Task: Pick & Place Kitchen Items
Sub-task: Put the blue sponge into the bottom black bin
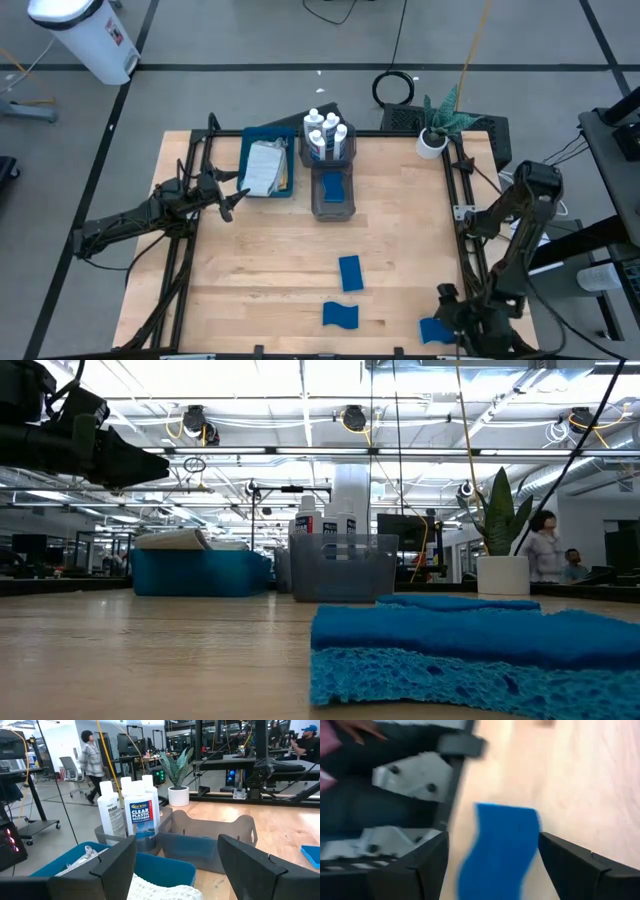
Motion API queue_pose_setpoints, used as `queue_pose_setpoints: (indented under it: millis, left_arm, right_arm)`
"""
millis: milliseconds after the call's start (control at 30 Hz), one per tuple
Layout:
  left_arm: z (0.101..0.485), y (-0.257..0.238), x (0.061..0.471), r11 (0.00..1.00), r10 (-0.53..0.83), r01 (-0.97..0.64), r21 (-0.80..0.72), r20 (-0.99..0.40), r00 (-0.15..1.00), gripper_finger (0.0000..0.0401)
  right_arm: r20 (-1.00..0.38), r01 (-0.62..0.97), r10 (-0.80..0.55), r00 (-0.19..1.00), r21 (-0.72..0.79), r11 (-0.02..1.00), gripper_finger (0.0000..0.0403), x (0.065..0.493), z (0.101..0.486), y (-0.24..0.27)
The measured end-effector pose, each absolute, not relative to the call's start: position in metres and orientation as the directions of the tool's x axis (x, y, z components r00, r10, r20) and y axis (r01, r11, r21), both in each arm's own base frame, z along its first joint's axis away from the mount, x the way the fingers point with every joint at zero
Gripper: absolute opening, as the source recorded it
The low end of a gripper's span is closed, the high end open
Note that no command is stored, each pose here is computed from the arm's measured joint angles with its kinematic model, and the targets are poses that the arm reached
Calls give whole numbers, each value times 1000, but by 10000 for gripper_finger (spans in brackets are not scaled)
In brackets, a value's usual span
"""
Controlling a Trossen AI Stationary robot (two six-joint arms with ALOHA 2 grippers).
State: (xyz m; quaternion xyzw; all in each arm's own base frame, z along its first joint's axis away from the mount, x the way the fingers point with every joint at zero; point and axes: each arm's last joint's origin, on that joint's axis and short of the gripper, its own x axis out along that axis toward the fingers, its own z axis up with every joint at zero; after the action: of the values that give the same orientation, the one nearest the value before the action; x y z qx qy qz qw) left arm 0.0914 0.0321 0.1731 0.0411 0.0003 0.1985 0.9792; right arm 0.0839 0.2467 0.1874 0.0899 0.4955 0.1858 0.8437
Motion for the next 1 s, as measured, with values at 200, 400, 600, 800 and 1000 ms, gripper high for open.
queue_pose_setpoints:
  millis: [200, 400, 600, 800, 1000]
  left_arm:
    - [173, 32, 91, 918, 389, -389, 80, 16, 921, 283]
    - [173, 32, 91, 918, 389, -389, 80, 16, 921, 283]
    - [173, 32, 91, 917, 390, -390, 80, 16, 921, 283]
    - [173, 32, 91, 918, 389, -389, 80, 16, 921, 283]
    - [173, 32, 91, 918, 389, -389, 80, 16, 921, 283]
  right_arm:
    - [-876, -242, 351, 332, 281, 929, 270, 80, 137, 241]
    - [-931, -223, 196, 309, 129, 966, 266, 90, 119, 226]
    - [-914, -175, 14, 406, -62, 983, 247, 119, 123, 200]
    - [-826, -118, -189, 530, -292, 949, 230, 153, 136, 164]
    - [-795, -40, -178, 580, -246, 968, 239, 171, 164, 135]
